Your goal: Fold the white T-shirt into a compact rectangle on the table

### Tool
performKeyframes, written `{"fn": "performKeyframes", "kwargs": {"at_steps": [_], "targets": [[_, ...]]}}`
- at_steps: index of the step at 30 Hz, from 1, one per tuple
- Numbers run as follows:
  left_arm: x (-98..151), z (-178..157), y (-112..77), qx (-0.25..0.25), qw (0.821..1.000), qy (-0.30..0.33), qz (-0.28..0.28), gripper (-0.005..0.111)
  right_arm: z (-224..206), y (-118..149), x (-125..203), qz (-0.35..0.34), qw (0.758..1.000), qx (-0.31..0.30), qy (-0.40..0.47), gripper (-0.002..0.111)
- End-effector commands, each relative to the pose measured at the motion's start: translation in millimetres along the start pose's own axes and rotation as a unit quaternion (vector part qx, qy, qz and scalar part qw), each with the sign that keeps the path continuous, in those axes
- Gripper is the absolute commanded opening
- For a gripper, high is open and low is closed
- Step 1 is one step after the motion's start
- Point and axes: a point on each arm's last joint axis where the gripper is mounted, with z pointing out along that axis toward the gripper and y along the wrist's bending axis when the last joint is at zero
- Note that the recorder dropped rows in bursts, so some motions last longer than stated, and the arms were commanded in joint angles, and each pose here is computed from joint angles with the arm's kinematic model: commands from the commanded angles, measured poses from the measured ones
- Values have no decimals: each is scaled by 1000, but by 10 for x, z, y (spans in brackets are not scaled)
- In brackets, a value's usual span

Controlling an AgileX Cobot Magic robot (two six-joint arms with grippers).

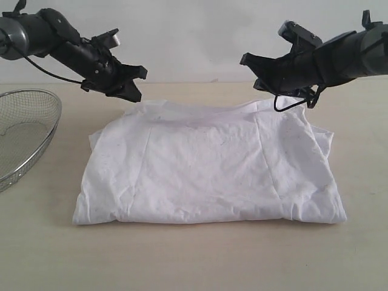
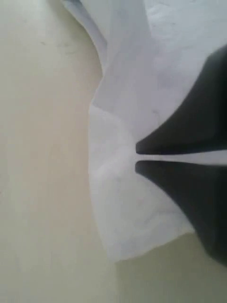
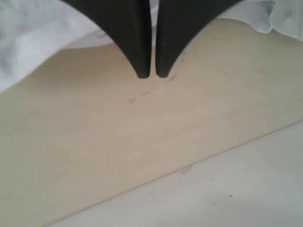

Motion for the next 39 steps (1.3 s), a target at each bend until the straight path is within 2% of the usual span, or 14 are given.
{"fn": "performKeyframes", "kwargs": {"at_steps": [1,5,11,16,22,30,35,39], "targets": [[21,-144,98,13,999,34,-13,4,-37,-58,-34,-8,1000,-14,23,0],[77,-211,150,33,997,65,-28,4,-109,-264,-74,6,998,-27,58,0],[120,-244,-4,77,992,99,-22,4,-269,-409,86,-20,995,-20,96,0],[143,-126,-110,80,991,104,-6,4,-210,-403,302,-31,992,-18,124,0],[155,-108,-127,83,991,109,-2,4,38,-314,354,-29,996,12,81,0],[169,-112,-131,84,989,117,-9,4,505,-233,153,68,997,20,-5,0],[175,-112,-120,79,990,120,-4,4,562,-152,-31,85,996,8,-38,0],[194,-111,-76,56,990,130,7,4,479,-103,-138,86,996,-20,-31,0]]}}
